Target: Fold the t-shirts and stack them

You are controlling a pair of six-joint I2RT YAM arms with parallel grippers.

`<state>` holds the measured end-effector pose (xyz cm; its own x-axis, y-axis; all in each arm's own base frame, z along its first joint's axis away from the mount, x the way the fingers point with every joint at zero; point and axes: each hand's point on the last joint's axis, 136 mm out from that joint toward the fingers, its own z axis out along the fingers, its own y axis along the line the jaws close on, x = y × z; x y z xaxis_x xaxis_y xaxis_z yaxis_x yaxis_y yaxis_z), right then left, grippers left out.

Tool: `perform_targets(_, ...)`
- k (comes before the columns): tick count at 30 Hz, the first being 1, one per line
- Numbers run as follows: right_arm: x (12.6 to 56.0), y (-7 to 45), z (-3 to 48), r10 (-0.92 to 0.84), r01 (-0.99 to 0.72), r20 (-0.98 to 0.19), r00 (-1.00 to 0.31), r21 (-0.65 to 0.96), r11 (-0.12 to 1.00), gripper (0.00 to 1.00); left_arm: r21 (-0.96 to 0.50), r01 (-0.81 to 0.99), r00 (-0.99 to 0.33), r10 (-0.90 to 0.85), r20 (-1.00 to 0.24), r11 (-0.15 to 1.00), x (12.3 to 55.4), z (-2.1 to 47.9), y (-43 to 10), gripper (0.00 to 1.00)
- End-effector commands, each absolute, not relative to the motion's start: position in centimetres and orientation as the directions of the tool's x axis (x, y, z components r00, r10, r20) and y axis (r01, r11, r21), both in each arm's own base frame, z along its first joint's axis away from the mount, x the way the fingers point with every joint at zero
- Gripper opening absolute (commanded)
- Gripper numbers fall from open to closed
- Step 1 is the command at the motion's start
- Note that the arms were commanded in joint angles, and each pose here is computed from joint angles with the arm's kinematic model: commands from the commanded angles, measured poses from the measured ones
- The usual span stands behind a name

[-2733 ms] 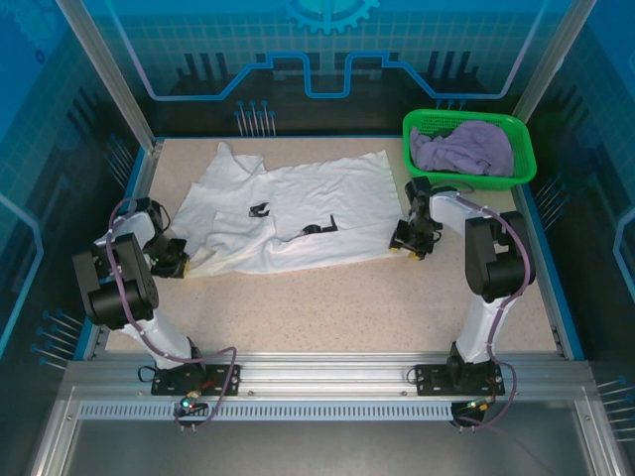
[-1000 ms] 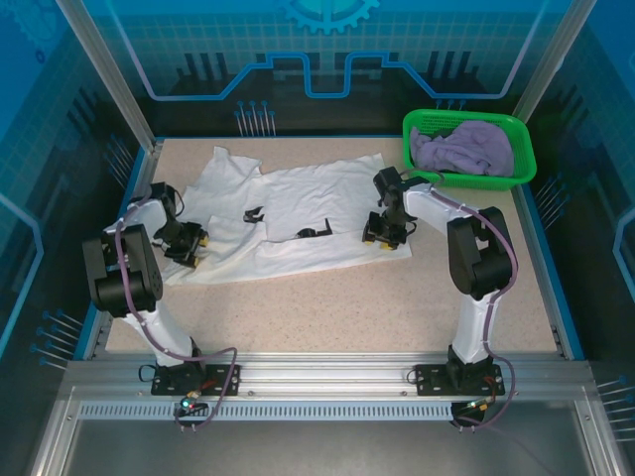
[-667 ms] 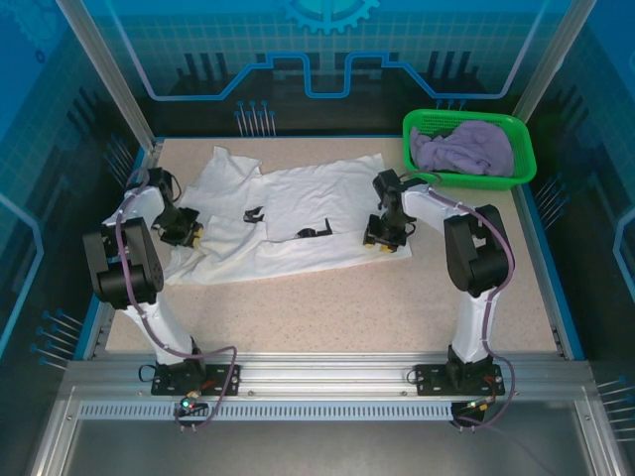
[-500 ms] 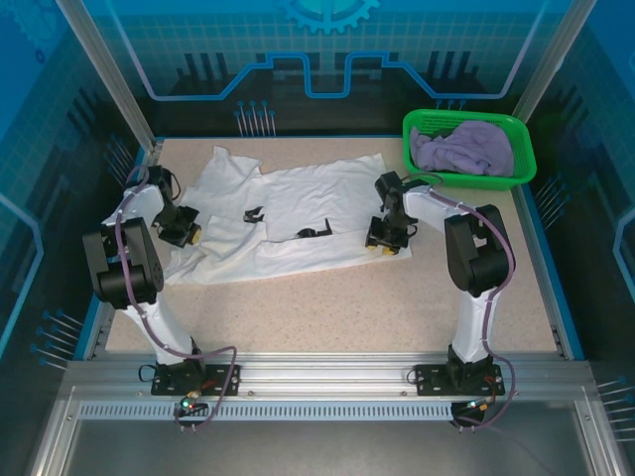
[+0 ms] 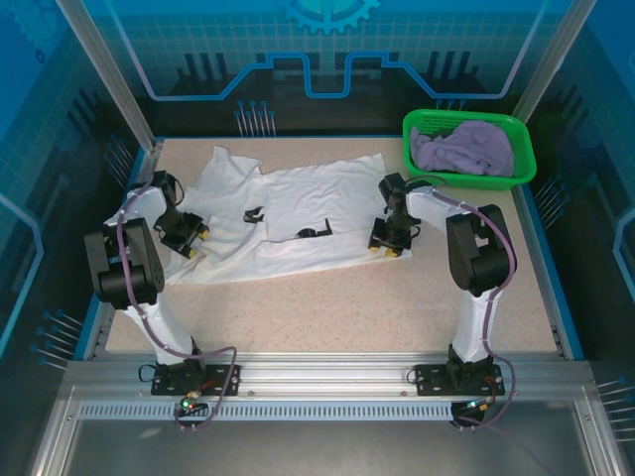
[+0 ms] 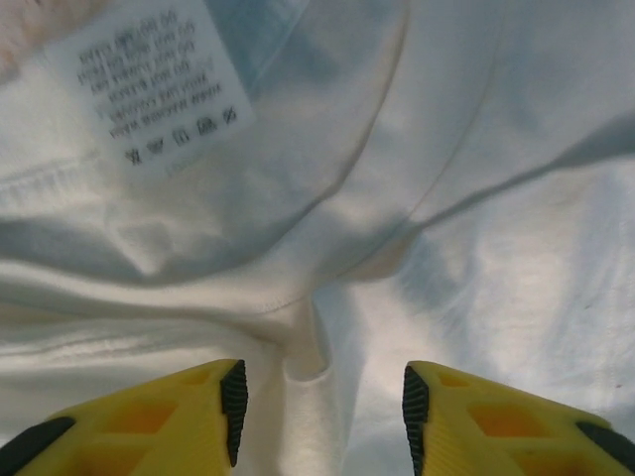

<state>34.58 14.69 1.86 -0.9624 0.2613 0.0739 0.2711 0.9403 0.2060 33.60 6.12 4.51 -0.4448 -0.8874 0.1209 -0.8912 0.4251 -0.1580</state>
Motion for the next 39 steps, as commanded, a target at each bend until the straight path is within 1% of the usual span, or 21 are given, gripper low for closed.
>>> perform_targets(1, 33.8, 13.8, 1.7, 0.276, 0.291, 0.102, -0.956, 0.190, 0.938, 0.40, -0.177, -0.879, -0.471, -0.867, 0.165, 0.444, 33.1, 4.2, 4.6, 0.42)
perform_targets(4, 33.8, 13.6, 1.6, 0.283, 0.299, 0.108, -0.953, 0.187, 0.936, 0.40, -0.175, -0.879, -0.472, -0.865, 0.173, 0.444, 33.4, 3.6, 4.2, 0.30)
perform_targets(5, 33.7, 13.4, 1.5, 0.291, 0.307, 0.112, -0.950, 0.185, 0.933, 0.40, -0.176, -0.878, -0.472, -0.865, 0.171, 0.445, 33.6, 3.5, 4.2, 0.24)
perform_targets(8, 33.5, 12.6, 1.2, 0.323, 0.343, 0.128, -0.938, 0.183, 0.921, 0.40, -0.176, -0.866, -0.491, -0.862, 0.127, 0.467, 34.4, 3.9, 5.0, 0.09)
perform_targets(11, 33.1, 11.7, 0.7, 0.355, 0.377, 0.148, -0.923, 0.171, 0.910, 0.39, -0.179, -0.830, -0.543, -0.839, 0.041, 0.528, 35.8, 5.0, 6.1, 0.03)
perform_targets(14, 32.8, 11.3, 0.5, 0.371, 0.395, 0.160, -0.915, 0.169, 0.903, 0.39, -0.198, -0.772, -0.609, -0.792, -0.044, 0.604, 37.8, 6.0, 6.4, 0.02)
perform_targets(16, 32.9, 11.1, 0.5, 0.375, 0.399, 0.157, -0.914, 0.173, 0.900, 0.39, -0.204, -0.727, -0.652, -0.752, -0.095, 0.656, 39.0, 6.7, 6.0, 0.02)
perform_targets(17, 32.8, 11.2, 0.5, 0.375, 0.400, 0.159, -0.913, 0.176, 0.899, 0.39, -0.209, -0.703, -0.672, -0.731, -0.118, 0.680, 39.7, 6.9, 5.7, 0.07)
perform_targets(18, 32.8, 11.2, 0.4, 0.375, 0.400, 0.163, -0.913, 0.175, 0.899, 0.39, -0.213, -0.680, -0.690, -0.711, -0.135, 0.701, 40.3, 7.0, 5.2, 0.15)
perform_targets(21, 32.8, 11.3, 0.5, 0.374, 0.400, 0.164, -0.913, 0.183, 0.898, 0.39, -0.207, -0.646, -0.721, -0.676, -0.153, 0.735, 41.5, 6.8, 4.1, 0.32)
perform_targets(22, 32.8, 11.3, 0.5, 0.374, 0.401, 0.166, -0.913, 0.183, 0.898, 0.39, -0.195, -0.647, -0.722, -0.674, -0.154, 0.737, 41.6, 6.7, 4.0, 0.36)
perform_targets(24, 32.9, 11.3, 0.6, 0.377, 0.404, 0.166, -0.911, 0.185, 0.896, 0.40, -0.161, -0.671, -0.705, -0.690, -0.162, 0.724, 41.5, 7.2, 4.5, 0.41)
perform_targets(27, 32.9, 11.3, 1.2, 0.376, 0.401, 0.155, -0.914, 0.190, 0.896, 0.40, -0.050, -0.754, -0.631, -0.743, -0.222, 0.655, 39.5, 9.5, 7.2, 0.62)
perform_targets(29, 33.0, 11.3, 1.7, 0.375, 0.396, 0.136, -0.917, 0.199, 0.897, 0.40, -0.019, -0.810, -0.567, -0.790, -0.234, 0.586, 37.6, 11.1, 8.7, 0.75)
perform_targets(31, 33.3, 11.3, 2.3, 0.376, 0.392, 0.113, -0.920, 0.214, 0.895, 0.41, -0.042, -0.845, -0.513, -0.830, -0.220, 0.534, 36.0, 12.0, 9.0, 0.75)
perform_targets(34, 33.8, 11.5, 3.2, 0.381, 0.388, 0.079, -0.921, 0.247, 0.888, 0.41, -0.108, -0.858, -0.478, -0.858, -0.185, 0.502, 34.0, 12.3, 7.8, 0.66)
perform_targets(35, 34.1, 11.7, 3.4, 0.380, 0.385, 0.070, -0.922, 0.260, 0.886, 0.41, -0.139, -0.861, -0.469, -0.870, -0.152, 0.489, 33.5, 11.8, 6.9, 0.59)
perform_targets(36, 34.3, 11.7, 3.5, 0.380, 0.384, 0.067, -0.922, 0.265, 0.885, 0.41, -0.168, -0.869, -0.452, -0.885, -0.112, 0.465, 33.0, 11.0, 6.1, 0.50)
perform_targets(37, 34.3, 11.8, 3.4, 0.381, 0.386, 0.069, -0.922, 0.263, 0.884, 0.41, -0.195, -0.875, -0.437, -0.897, -0.071, 0.442, 32.5, 10.1, 5.4, 0.42)
perform_targets(38, 34.3, 11.8, 3.2, 0.382, 0.387, 0.074, -0.921, 0.260, 0.884, 0.41, -0.231, -0.884, -0.411, -0.911, -0.028, 0.406, 32.2, 9.0, 4.7, 0.39)
perform_targets(39, 34.4, 11.7, 3.0, 0.384, 0.391, 0.079, -0.920, 0.257, 0.884, 0.41, -0.257, -0.889, -0.394, -0.919, 0.014, 0.378, 31.9, 8.1, 4.1, 0.38)
